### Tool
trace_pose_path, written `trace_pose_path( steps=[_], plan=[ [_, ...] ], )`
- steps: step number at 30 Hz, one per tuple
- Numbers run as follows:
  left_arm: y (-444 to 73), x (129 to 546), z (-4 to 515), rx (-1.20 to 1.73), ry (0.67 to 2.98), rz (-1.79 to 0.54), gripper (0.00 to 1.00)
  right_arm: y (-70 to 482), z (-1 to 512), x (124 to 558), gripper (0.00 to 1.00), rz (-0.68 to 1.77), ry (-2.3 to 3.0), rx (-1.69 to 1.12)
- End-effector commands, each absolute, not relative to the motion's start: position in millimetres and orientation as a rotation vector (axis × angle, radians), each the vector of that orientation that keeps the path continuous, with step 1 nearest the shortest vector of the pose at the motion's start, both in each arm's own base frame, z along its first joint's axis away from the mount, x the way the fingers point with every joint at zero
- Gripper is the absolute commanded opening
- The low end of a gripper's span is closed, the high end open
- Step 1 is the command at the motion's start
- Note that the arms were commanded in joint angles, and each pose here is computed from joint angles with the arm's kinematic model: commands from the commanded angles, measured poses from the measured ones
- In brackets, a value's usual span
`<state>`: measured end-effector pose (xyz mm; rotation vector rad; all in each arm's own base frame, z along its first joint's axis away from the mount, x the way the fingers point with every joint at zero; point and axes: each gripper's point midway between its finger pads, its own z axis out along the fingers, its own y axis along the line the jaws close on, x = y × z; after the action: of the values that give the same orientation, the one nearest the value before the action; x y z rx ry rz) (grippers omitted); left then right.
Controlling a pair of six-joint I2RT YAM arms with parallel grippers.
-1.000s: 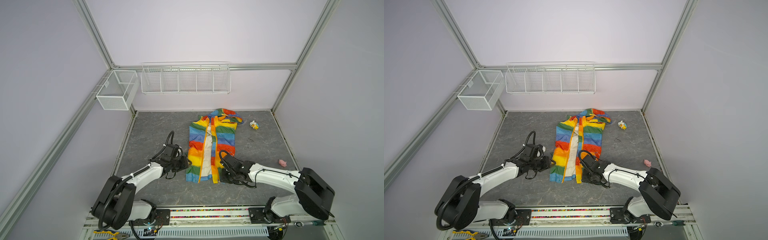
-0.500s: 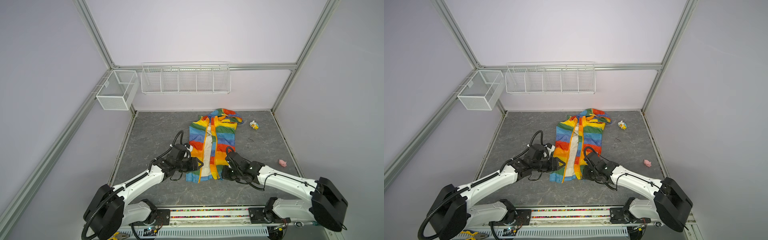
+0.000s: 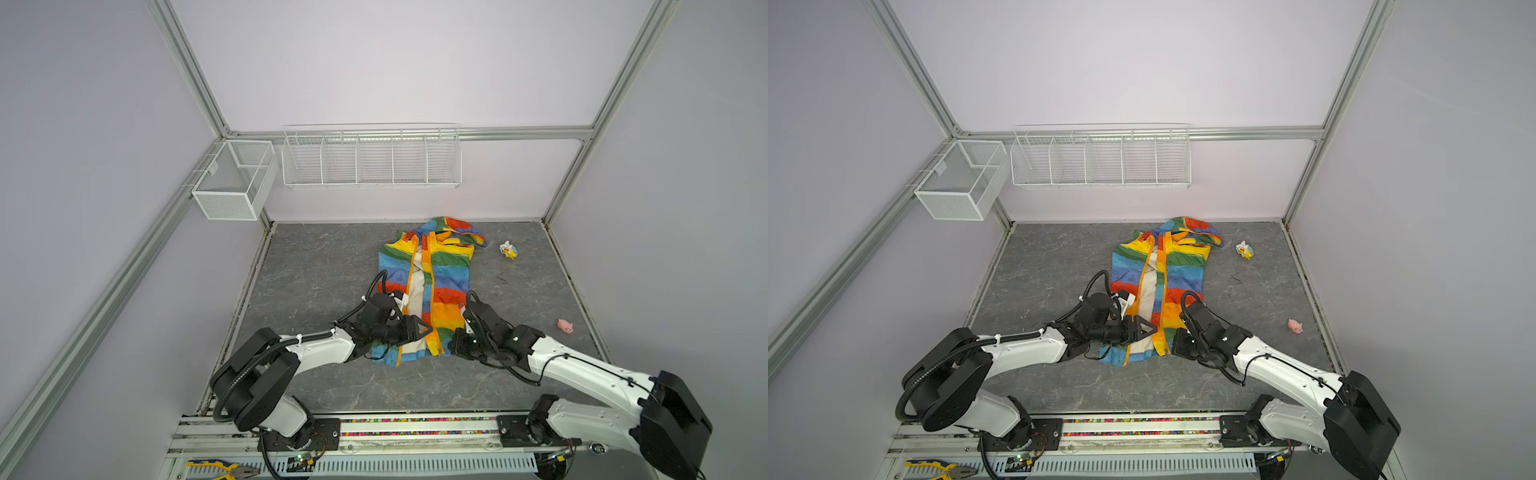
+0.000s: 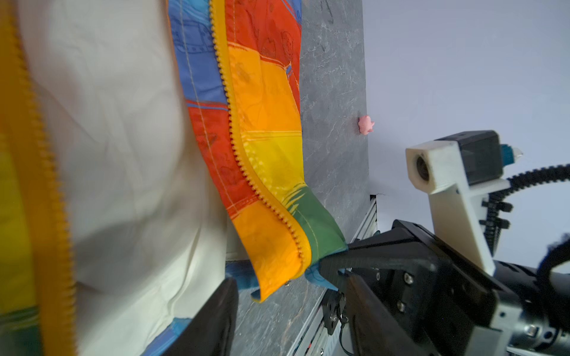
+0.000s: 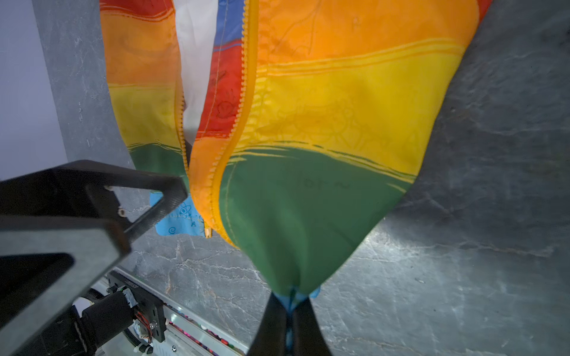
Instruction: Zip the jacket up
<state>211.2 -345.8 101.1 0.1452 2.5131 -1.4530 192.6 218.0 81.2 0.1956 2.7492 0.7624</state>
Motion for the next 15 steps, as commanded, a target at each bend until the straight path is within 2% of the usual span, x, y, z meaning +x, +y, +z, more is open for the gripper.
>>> trace_pose_path(
  steps=[1,7,15],
  plan=[
    [-355.0,211.1,104.4,0.145,2.469,-1.52,0.57,218.2,85.2,193.4,0.07,0.811,2.728,0.22],
    [-351.7,207.7,90.6,0.142,2.503,-1.5,0.57,219.0,86.4,194.4,0.07,0.832,2.722,0.226],
    [-372.0,204.4,105.7,0.202,2.417,-1.653,0.55,224.6,87.0,196.1,0.07,0.876,2.717,0.228]
  ],
)
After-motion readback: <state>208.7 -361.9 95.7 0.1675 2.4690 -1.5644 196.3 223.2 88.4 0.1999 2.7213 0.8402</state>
